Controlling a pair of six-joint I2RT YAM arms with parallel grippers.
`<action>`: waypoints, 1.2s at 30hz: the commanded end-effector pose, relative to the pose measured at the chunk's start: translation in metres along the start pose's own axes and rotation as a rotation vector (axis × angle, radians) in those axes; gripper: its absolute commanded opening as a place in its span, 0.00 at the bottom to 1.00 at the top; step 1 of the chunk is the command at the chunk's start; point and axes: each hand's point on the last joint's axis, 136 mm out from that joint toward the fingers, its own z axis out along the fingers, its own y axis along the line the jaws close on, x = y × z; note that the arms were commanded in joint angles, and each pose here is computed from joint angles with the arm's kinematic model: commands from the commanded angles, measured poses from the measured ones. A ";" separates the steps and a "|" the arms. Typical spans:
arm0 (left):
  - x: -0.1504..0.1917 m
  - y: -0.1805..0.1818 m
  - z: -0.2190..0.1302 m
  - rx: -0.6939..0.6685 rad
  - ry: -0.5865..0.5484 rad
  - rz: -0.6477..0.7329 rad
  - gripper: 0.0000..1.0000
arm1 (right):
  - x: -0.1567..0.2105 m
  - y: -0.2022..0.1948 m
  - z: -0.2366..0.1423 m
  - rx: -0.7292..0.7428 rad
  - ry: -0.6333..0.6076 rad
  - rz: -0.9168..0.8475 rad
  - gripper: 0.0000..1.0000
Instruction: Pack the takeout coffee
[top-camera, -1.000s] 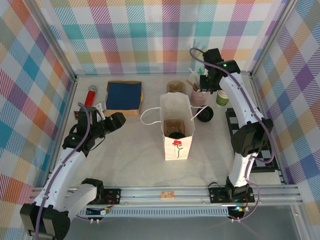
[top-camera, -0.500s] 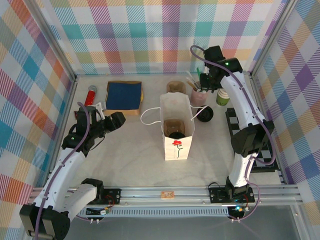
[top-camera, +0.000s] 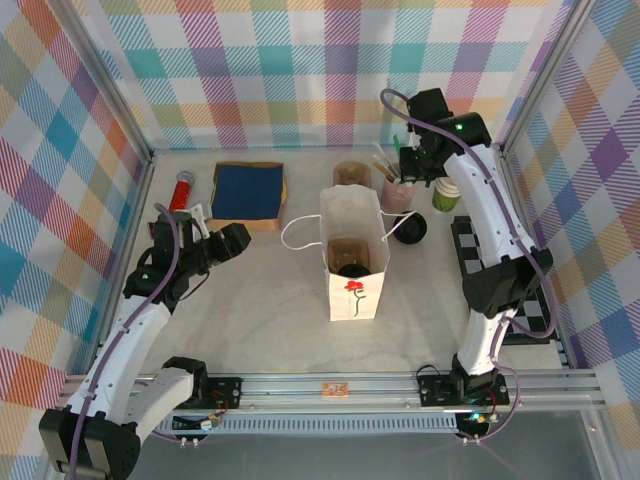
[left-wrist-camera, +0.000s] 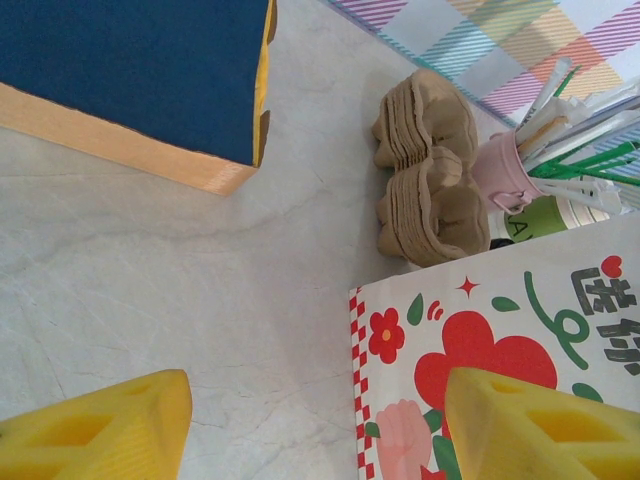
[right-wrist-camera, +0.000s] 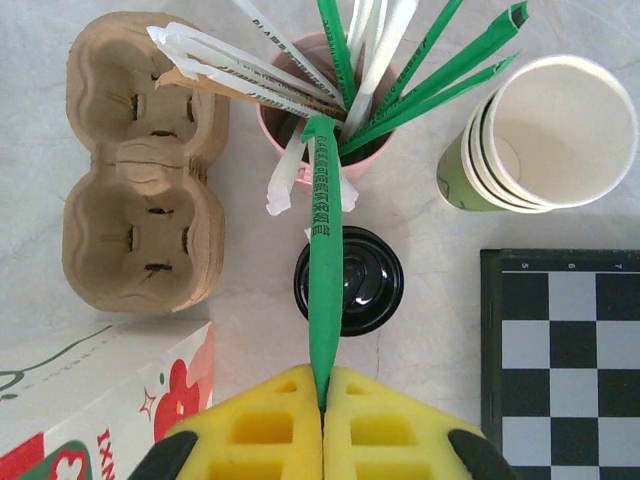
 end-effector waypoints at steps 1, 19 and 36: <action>-0.005 -0.006 -0.005 0.005 -0.012 0.028 0.68 | 0.002 0.000 -0.029 -0.023 -0.035 -0.009 0.06; -0.011 -0.011 -0.009 0.008 -0.028 0.032 0.68 | 0.008 -0.004 -0.091 -0.057 -0.157 -0.016 0.00; -0.023 -0.021 -0.007 0.022 -0.037 0.044 0.67 | 0.048 0.017 -0.184 -0.322 -0.214 -0.045 0.00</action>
